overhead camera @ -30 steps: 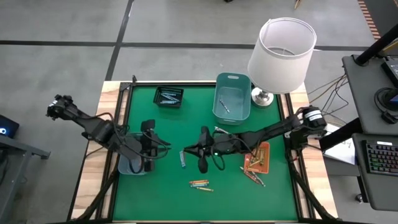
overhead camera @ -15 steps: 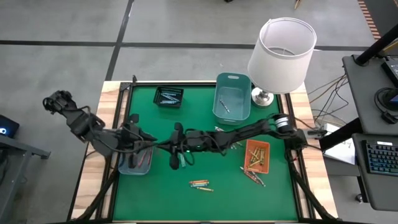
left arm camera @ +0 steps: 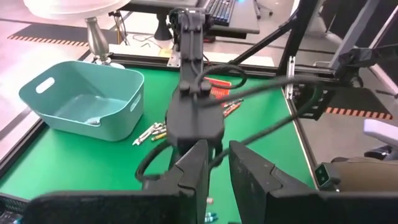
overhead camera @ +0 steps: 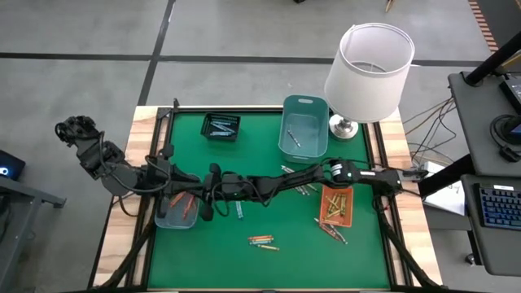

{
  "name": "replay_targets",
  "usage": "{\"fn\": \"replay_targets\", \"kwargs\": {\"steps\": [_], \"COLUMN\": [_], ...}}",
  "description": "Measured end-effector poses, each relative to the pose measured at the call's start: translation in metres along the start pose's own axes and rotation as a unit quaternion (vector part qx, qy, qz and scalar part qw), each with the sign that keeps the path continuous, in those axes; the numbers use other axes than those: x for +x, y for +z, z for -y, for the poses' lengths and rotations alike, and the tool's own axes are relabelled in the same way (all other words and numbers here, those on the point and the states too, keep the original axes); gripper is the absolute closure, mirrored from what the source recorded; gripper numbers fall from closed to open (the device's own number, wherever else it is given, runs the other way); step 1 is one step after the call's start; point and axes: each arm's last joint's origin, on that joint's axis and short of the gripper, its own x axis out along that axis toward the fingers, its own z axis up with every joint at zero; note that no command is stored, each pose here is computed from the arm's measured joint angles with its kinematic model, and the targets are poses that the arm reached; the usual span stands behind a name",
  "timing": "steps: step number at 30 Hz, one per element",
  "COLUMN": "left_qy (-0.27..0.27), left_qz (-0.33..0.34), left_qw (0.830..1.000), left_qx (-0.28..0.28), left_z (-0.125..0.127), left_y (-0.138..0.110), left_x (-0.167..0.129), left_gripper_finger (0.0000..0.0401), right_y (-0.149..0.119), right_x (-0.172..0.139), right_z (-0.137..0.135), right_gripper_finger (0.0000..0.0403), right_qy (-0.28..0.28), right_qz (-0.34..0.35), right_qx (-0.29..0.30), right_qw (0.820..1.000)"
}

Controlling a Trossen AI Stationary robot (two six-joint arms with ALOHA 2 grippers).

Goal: Sort crayons
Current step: Put the orange crayon into the blue bin, then put the blue crayon into the black bin

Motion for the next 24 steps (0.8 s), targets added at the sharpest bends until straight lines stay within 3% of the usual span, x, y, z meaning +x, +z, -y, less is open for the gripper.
{"fn": "replay_targets", "kwargs": {"steps": [5,13,19,24], "left_qy": [0.000,0.005,0.014,0.018], "left_qz": [-0.006,-0.020,-0.040,-0.047], "left_qw": [1.000,1.000,0.999,0.999], "left_qx": [0.005,0.013,0.001,0.000], "left_z": [0.003,0.008,0.009,0.009], "left_y": [-0.002,-0.005,-0.010,-0.011], "left_x": [0.003,0.011,0.013,0.015], "left_gripper_finger": [0.0353,0.0353,0.0353,0.0353], "right_y": [-0.011,0.001,0.023,0.038], "right_x": [0.004,0.000,-0.017,-0.042], "right_z": [0.003,-0.004,-0.018,-0.031], "right_gripper_finger": [0.0395,0.0394,0.0394,0.0394], "right_qy": [-0.007,-0.002,0.002,0.000], "right_qz": [-0.016,-0.018,-0.099,-0.201], "right_qx": [-0.003,-0.029,-0.083,-0.128], "right_qw": [1.000,0.999,0.992,0.971]}}
